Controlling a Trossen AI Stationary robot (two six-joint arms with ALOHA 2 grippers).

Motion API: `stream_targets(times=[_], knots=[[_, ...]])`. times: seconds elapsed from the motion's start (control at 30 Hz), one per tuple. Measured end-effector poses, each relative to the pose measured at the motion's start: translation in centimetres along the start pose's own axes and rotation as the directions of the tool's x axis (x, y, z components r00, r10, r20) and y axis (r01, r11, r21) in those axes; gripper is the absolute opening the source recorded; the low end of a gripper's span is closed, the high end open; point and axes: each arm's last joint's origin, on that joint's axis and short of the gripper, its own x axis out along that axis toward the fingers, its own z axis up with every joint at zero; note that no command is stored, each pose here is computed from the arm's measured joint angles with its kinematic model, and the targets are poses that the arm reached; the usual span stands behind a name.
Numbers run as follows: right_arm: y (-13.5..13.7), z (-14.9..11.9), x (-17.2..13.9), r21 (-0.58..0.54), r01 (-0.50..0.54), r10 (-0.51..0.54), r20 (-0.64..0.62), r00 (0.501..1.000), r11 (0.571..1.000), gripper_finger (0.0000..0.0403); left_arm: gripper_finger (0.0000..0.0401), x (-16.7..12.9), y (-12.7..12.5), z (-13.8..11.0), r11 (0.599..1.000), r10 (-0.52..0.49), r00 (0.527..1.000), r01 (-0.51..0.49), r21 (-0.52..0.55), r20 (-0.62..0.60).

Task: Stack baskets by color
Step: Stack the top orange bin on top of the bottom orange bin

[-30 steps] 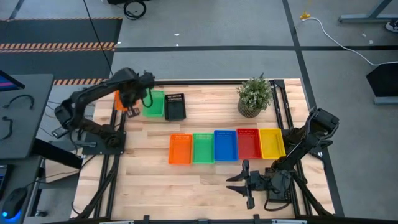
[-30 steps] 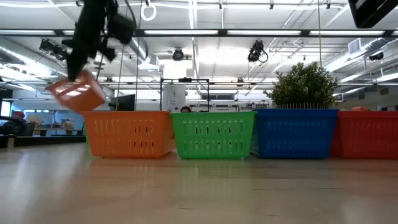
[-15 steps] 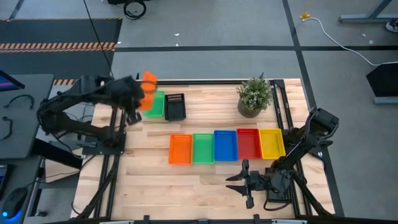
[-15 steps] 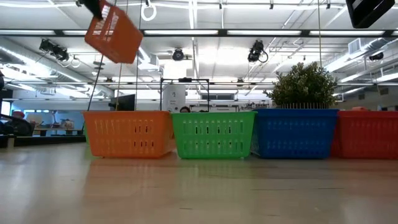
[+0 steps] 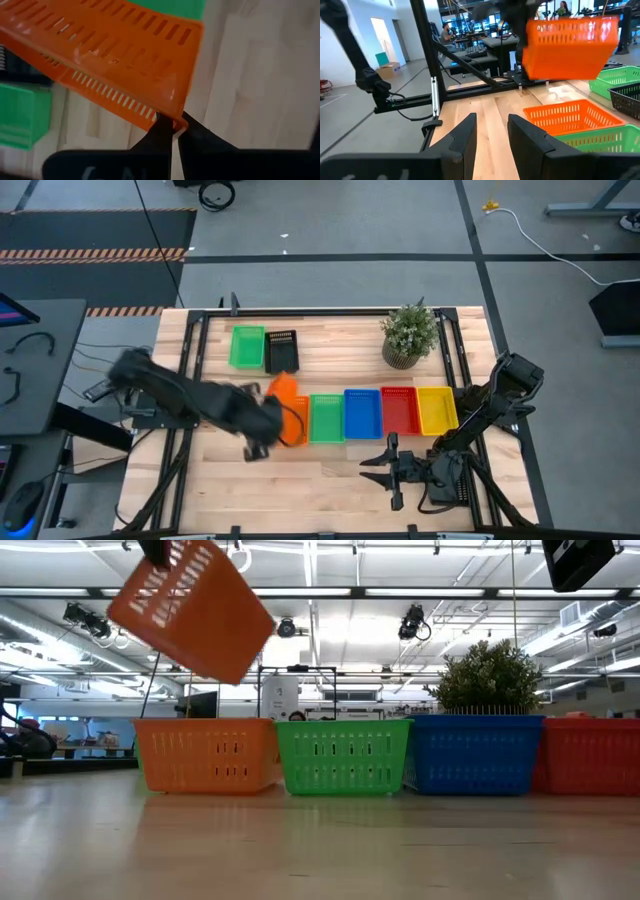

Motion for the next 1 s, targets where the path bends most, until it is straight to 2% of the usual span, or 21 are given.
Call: stream_targets(times=[0.17,0.33,0.57,1.0], knots=[[0.0,0.0,0.0,0.000,0.000,0.000,0.000,1.000,1.000,0.0115,0.0013,4.0,-4.2,2.2,0.990,0.118,0.988,-0.109,0.086,-0.100],[0.0,0.0,0.0,0.000,-0.001,0.001,0.000,1.000,1.000,0.0115,0.0013,7.0,-6.2,3.8,0.962,0.253,0.948,-0.224,0.159,-0.193],[0.0,-0.1,0.0,-0.010,0.000,0.000,-0.008,1.000,1.000,0.0115,0.0014,9.2,-8.0,5.1,0.966,0.221,0.946,-0.180,0.185,-0.235],[0.0,-0.2,0.0,-0.018,0.001,-0.001,-0.014,1.000,1.000,0.0115,0.0015,10.5,-7.8,4.8,0.961,0.246,0.931,-0.200,0.189,-0.270]])
